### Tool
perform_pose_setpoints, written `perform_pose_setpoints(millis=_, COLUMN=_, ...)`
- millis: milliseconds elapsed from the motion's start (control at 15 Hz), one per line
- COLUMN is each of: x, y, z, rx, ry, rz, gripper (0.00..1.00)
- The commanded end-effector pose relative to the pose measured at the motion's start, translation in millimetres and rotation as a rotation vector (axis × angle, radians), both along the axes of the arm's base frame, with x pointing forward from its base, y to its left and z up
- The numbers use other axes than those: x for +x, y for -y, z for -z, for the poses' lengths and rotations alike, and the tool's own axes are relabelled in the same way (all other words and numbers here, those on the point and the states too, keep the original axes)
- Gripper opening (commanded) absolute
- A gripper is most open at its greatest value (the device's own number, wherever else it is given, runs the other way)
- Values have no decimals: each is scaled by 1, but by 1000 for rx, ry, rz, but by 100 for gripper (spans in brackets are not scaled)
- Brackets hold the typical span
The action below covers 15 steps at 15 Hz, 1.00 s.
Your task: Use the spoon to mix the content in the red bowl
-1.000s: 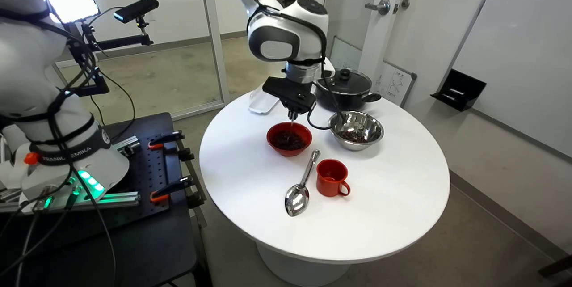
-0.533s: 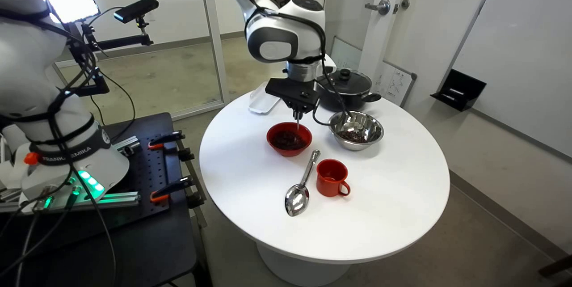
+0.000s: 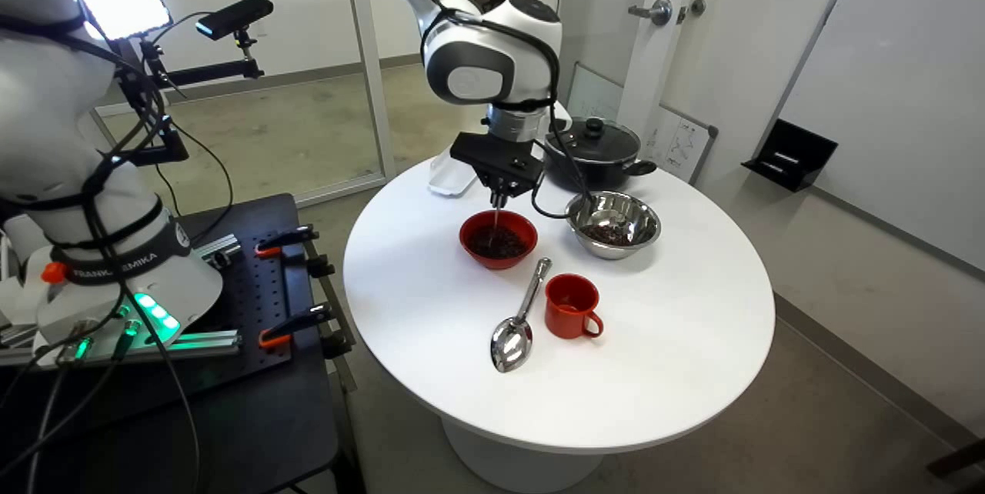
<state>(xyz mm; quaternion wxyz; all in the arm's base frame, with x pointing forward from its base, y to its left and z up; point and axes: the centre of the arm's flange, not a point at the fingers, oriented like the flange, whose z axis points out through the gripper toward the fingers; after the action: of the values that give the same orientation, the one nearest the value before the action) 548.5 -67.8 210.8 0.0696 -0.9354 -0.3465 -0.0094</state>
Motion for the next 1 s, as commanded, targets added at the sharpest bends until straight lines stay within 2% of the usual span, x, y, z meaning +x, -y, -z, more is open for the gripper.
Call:
perform_pose_setpoints(millis=0, x=-4, y=-2, z=-11, rx=43, ry=-66, rz=-16, gripper=1)
perform_pose_setpoints(millis=267, x=-7, y=-3, z=-12, rx=103, ry=-100, rz=-35, gripper=1)
perform_pose_setpoints(millis=400, x=-7, y=-4, z=-10, rx=78, ry=-57, rz=-38, gripper=1)
perform_pose_setpoints(millis=667, x=-5, y=-5, z=-7, rx=-33, ry=71, rz=-57, gripper=1)
perform_pose_setpoints(millis=933, x=-5, y=-4, z=-7, rx=-45, ry=119, rz=-54, gripper=1)
